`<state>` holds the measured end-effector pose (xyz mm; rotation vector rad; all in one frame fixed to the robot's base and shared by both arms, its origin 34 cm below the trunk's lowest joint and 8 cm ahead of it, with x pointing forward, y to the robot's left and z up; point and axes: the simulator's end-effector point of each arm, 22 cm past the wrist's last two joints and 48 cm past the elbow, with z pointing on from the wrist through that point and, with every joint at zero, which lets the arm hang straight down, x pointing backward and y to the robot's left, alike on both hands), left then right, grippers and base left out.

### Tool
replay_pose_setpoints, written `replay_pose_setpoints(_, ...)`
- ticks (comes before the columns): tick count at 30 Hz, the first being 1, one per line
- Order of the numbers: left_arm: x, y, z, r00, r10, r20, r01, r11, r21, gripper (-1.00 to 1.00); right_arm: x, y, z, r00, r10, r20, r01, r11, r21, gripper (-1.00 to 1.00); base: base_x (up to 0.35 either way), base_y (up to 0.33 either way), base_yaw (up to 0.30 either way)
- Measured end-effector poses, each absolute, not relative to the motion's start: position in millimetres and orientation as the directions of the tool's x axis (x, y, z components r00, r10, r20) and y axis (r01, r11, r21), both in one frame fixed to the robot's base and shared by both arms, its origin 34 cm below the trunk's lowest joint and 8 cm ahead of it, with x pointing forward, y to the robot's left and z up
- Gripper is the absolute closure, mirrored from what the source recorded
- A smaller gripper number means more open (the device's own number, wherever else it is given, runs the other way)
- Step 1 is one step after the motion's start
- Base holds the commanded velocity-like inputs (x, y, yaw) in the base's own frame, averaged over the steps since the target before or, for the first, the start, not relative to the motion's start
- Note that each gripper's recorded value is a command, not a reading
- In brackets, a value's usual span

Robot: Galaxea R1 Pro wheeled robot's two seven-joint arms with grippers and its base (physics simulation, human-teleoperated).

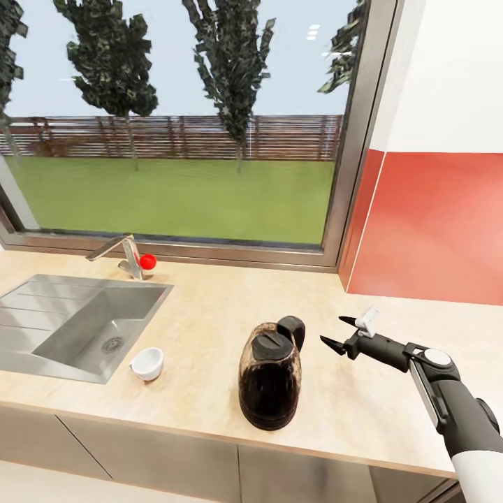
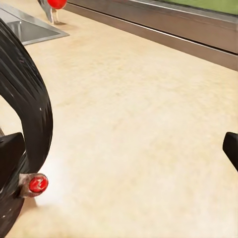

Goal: Set up a coffee station on the kitchen countertop: keep the coffee maker on the countertop, move the bottle of coffee from the kitchen shelf to the counter next to the coffee maker, place a paper coffee filter on top of the coffee maker, put the saucer next to the coffee maker with the coffee cup on the saucer, and place the electric kettle next to the coffee maker.

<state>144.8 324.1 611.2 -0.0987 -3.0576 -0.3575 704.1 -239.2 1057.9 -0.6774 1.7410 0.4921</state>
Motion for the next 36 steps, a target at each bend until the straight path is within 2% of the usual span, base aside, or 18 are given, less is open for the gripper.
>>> replay_pose_setpoints(36,145.0,325.4,611.3,-0.996,0.056,0.069,0.070,0.971,0.230,-1.00,704.5,-238.7,1059.9,-0.182,-0.189,-0.965,-0.667,0.745,-0.020,-1.00,0.007,0.035,0.000)
